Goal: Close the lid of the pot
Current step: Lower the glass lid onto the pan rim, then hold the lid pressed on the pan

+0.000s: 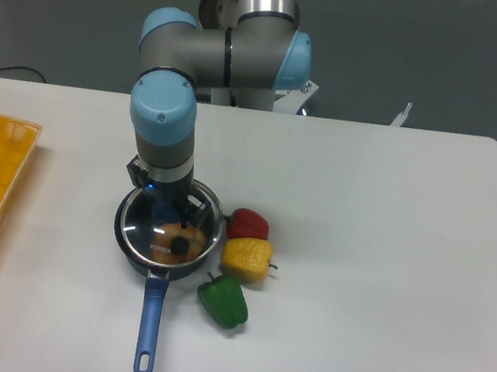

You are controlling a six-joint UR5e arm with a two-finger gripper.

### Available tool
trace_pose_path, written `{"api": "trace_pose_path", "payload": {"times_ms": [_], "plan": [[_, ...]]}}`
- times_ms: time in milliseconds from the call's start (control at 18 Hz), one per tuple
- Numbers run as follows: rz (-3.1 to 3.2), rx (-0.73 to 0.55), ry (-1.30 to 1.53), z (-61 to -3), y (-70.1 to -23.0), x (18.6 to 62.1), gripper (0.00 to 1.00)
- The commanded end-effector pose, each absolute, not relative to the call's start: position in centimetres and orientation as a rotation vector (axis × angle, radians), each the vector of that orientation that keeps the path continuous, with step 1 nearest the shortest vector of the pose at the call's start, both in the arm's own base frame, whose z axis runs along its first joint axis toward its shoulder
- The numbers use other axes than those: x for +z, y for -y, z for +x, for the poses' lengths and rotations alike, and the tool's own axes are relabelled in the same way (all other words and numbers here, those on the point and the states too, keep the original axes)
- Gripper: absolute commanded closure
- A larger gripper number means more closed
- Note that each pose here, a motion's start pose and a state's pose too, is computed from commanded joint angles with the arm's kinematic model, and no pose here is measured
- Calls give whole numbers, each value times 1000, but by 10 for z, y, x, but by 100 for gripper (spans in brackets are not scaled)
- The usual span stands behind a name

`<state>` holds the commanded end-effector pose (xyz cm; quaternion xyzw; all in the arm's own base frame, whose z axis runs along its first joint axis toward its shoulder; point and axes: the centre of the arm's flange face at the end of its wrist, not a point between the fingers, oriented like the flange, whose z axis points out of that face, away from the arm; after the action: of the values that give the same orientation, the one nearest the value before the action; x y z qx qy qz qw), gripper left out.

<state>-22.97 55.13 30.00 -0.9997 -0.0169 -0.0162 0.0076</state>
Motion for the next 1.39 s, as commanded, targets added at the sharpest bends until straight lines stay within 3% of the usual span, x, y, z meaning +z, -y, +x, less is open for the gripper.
{"api": "trace_pose_path", "payload": {"times_ms": [1389], "plan": [[-3140, -61, 66, -222, -555, 289, 57]]}}
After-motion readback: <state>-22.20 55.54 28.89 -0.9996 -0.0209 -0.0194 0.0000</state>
